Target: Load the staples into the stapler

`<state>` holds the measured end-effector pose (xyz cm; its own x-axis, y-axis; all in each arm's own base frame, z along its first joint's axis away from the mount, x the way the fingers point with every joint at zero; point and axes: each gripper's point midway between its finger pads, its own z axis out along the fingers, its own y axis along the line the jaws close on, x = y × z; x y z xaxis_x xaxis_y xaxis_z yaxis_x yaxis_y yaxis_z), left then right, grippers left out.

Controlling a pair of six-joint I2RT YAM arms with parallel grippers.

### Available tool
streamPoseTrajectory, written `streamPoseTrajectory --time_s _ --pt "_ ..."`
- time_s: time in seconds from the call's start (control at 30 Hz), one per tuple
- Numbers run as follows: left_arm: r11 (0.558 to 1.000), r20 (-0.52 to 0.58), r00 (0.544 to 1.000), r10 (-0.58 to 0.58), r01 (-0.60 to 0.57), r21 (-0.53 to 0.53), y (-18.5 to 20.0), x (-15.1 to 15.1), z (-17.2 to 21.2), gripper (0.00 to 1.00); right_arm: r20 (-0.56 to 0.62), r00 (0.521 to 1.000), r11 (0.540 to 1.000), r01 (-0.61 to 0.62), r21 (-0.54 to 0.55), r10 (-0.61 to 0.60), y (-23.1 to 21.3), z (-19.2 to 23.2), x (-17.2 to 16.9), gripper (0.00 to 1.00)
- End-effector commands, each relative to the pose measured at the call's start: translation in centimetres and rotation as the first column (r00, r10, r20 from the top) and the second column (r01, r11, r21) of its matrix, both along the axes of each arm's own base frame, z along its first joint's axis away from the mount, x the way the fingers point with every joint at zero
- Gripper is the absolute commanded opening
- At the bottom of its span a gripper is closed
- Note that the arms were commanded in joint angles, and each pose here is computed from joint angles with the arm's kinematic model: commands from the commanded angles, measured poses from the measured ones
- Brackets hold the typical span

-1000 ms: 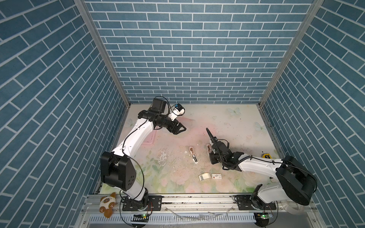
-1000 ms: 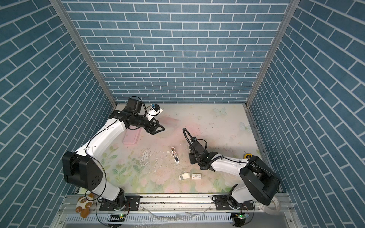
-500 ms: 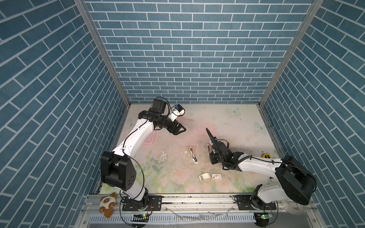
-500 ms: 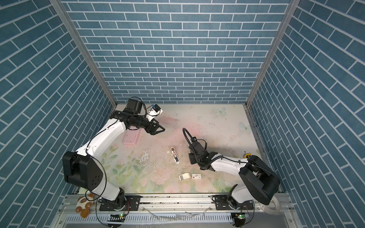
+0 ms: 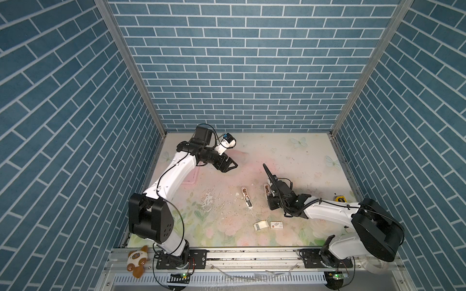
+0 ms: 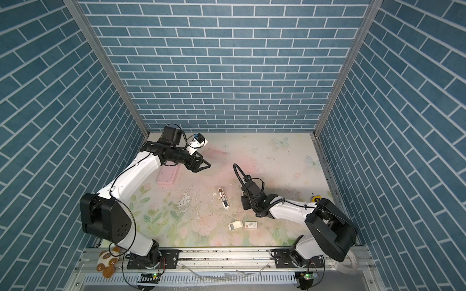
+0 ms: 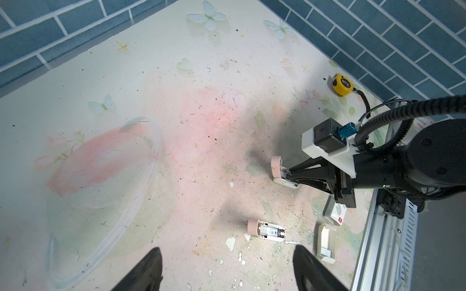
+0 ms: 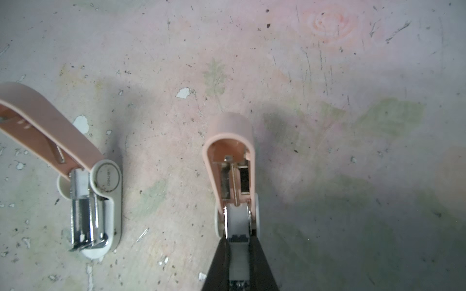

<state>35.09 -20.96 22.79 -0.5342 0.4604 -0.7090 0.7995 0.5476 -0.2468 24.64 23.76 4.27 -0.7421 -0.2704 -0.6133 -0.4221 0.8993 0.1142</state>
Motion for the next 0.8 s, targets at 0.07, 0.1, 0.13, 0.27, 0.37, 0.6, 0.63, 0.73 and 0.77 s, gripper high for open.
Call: streamPoseTrajectory --time_s 0.07,0.1,0.13,0.27,0.37,0.6,0.63,0.73,0.77 --pt "1.000 -0.009 1.000 -0.014 0.014 -0.017 -0.34 -0.53 0.09 0.83 -0.024 1.000 1.000 -0.001 -0.019 0.000 -0.93 -0.50 -0.79 0.05" --pt "1.000 -0.011 1.000 -0.014 0.014 -0.016 -0.32 -0.55 0.01 0.83 -0.024 1.000 1.000 -0.001 -0.016 0.001 -0.91 -0.45 -0.81 0.05" --pt "1.000 -0.010 1.000 -0.014 0.014 -0.016 -0.32 -0.59 0.08 0.83 -0.026 1.000 1.000 0.002 -0.017 -0.003 -1.00 -0.53 -0.85 0.05" --pt "1.000 -0.009 1.000 -0.015 0.015 -0.016 -0.33 -0.62 0.02 0.83 -0.032 0.999 1.000 0.004 -0.013 -0.004 -1.00 -0.62 -1.02 0.05" --pt "1.000 -0.010 1.000 -0.015 0.015 -0.016 -0.31 -0.63 -0.03 0.83 -0.039 0.999 1.000 0.005 -0.019 -0.006 -1.05 -0.81 -1.05 0.05" --pt "1.000 -0.009 1.000 -0.017 0.016 -0.017 -0.33 -0.71 -0.02 0.83 -0.047 0.999 1.000 0.003 -0.027 -0.005 -1.00 -1.04 -1.08 0.08" --pt "1.000 -0.011 1.000 -0.016 0.016 -0.017 -0.31 -0.68 -0.09 0.83 -0.048 0.999 1.000 0.004 -0.030 -0.006 -1.02 -1.10 -1.06 0.09" --pt "1.000 -0.009 1.000 -0.016 0.016 -0.017 -0.31 -0.65 -0.05 0.83 -0.052 0.999 0.999 0.003 -0.032 -0.005 -0.94 -1.23 -1.06 0.11" --pt "1.000 -0.011 1.000 -0.016 0.016 -0.016 -0.32 -0.67 -0.10 0.83 -0.052 0.999 1.000 0.003 -0.031 -0.005 -0.95 -1.25 -1.07 0.12"
